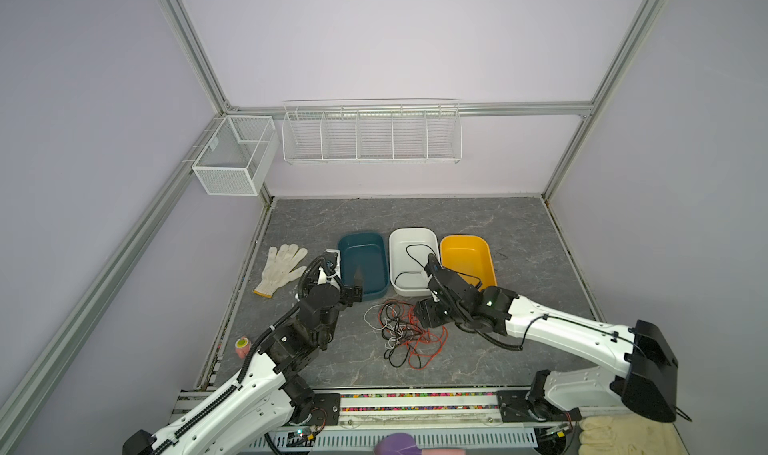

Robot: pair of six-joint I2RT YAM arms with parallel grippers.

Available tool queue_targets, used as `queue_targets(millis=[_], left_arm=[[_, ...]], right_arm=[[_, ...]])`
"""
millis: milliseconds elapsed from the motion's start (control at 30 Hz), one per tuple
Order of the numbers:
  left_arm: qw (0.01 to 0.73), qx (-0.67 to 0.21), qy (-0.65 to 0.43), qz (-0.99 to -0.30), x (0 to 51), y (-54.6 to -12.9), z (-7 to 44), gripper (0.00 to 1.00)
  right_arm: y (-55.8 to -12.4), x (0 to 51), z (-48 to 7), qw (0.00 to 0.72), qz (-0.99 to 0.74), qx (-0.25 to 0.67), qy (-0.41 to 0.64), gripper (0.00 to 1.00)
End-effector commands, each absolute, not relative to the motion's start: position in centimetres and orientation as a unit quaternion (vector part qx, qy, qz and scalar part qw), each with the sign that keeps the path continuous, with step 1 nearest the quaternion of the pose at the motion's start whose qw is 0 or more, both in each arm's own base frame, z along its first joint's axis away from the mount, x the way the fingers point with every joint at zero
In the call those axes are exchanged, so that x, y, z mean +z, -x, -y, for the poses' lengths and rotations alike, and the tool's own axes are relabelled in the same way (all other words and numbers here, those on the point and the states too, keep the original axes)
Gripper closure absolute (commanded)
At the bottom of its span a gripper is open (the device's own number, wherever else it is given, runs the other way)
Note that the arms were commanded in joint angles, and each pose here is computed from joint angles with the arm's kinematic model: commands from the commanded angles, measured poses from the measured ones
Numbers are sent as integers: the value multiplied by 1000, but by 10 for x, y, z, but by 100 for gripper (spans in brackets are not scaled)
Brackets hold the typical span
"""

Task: Untangle the cables
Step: 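Move the right gripper back down to the wire pile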

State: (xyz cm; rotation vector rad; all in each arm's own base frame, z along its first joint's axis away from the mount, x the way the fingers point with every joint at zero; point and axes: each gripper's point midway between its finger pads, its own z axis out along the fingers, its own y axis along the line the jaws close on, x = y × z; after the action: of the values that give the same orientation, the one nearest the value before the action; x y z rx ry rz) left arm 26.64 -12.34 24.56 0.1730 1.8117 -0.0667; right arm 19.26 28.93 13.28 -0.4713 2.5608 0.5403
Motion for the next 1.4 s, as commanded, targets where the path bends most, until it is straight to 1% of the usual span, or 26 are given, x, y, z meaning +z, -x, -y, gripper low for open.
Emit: queue_targets(millis=[0,133,200,333,500,667,867,1100,1233,1367], left_arm=[[600,-42,-87,-794,242,-265,130,1],[590,-47,-99,-800,238,-266,136,1],[578,-43,-110,-808,230,-268,140,1],[575,-44,-114,-809,229,-268,142,1],[576,-41,-113,-809,229,-267,140,1],[575,-41,-114,-809,228,-267,140,1],[575,-43,-116,-809,228,-267,141,1],[575,-43,-116,-809,229,-267,141,1],[575,-43,-116,-809,228,-266,141,1],[575,-41,-116,-809,228,-267,141,1]], right_arm=[[-176,123,-292,236,-936,221,141,30],[-169,108,-287,251,-936,193,151,31],[-166,105,-288,265,-932,182,167,32],[-169,103,-289,286,-927,149,190,33],[-168,95,-302,281,-923,154,215,36],[-170,78,-307,273,-925,135,226,39],[-169,71,-315,271,-923,122,243,41],[-161,65,-327,249,-926,137,248,43],[-154,78,-338,240,-925,182,234,45],[-151,88,-335,236,-931,198,198,45]])
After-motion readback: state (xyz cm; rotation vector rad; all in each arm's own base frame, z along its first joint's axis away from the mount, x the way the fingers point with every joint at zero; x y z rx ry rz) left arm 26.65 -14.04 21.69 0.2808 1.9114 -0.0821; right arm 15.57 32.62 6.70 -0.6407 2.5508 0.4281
